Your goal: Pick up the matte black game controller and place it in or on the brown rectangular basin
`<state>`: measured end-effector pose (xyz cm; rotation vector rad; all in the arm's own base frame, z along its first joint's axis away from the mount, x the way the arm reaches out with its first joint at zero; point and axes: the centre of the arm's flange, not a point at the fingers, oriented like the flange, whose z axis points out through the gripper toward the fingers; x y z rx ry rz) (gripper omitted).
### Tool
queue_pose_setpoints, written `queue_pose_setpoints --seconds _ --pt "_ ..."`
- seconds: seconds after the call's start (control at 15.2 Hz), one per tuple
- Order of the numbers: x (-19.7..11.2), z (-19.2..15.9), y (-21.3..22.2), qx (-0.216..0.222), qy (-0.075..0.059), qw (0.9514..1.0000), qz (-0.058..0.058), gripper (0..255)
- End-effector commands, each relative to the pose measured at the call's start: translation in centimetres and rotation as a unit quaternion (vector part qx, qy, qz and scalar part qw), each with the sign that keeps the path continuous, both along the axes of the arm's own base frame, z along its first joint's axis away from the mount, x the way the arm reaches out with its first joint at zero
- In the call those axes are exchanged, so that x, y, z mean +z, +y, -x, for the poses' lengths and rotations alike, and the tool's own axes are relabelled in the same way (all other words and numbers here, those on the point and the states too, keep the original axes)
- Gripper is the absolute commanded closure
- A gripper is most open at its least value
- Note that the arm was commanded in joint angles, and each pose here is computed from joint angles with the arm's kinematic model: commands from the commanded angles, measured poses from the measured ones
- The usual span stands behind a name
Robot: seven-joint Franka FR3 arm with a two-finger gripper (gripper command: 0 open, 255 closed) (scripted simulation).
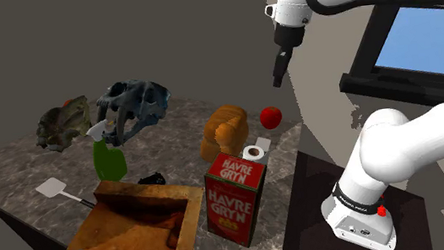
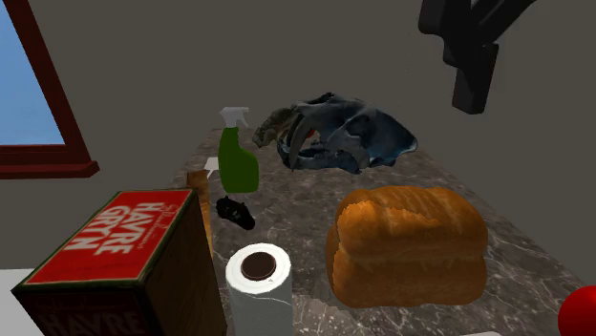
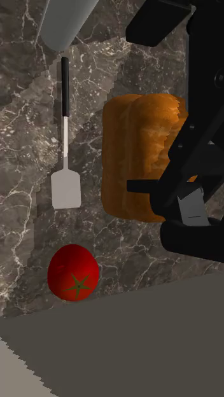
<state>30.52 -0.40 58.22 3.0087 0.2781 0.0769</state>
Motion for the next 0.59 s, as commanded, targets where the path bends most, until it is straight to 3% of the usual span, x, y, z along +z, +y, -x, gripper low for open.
queue_pose_setpoints --seconds 0.0,0.53 --pt "0.0 0.0 0.0 0.0 0.0 1.0 0.0 0" --pt "-6.6 -5.0 5.8 0.027 -0.016 0.9995 -0.007 0"
